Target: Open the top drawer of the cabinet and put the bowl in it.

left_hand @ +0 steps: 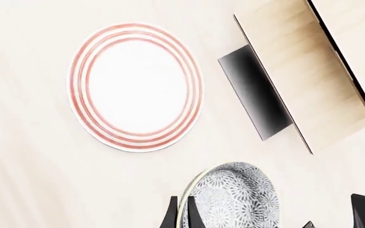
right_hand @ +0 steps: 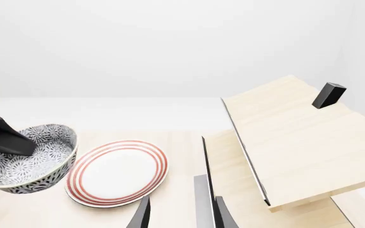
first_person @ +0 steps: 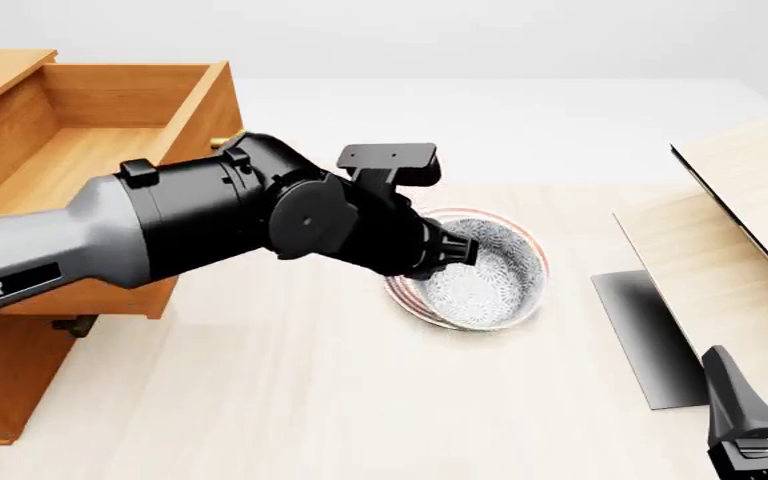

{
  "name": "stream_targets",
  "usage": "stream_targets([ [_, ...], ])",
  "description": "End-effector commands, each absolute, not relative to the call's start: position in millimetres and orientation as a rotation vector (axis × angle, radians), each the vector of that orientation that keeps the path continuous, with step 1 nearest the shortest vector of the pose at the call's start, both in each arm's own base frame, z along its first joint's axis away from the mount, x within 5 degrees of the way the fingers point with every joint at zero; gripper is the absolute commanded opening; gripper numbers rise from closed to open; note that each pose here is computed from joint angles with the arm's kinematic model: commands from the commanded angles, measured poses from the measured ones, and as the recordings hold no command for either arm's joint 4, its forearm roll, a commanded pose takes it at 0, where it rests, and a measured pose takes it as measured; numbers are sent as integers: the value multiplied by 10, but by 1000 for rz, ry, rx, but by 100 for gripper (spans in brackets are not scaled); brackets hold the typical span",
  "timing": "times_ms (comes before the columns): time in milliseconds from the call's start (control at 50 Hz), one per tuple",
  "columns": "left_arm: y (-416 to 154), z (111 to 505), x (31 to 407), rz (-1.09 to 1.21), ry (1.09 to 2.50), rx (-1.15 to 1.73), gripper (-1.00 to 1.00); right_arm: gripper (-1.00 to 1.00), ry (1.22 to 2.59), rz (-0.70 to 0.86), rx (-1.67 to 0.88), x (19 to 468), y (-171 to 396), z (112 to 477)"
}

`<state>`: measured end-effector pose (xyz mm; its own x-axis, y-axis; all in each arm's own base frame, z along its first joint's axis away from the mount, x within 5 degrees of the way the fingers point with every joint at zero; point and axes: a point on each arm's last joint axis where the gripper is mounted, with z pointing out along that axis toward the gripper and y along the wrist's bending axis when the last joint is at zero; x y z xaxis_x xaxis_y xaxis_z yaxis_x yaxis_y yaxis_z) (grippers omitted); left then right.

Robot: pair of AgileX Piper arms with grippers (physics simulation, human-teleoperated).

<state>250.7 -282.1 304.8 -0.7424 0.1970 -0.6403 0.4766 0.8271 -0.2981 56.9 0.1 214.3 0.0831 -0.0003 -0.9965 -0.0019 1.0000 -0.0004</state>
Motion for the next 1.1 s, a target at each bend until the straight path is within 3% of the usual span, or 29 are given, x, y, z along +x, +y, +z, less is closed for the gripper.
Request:
stream_targets([
  [20, -2827, 3222, 2621, -598, 2390, 471, -100, 100, 1486, 1, -2, 568, 1, 2142],
  [1100, -2249, 4082, 3111, -475, 2348, 346, -100, 100, 1487, 1, -2, 568, 1, 2142],
])
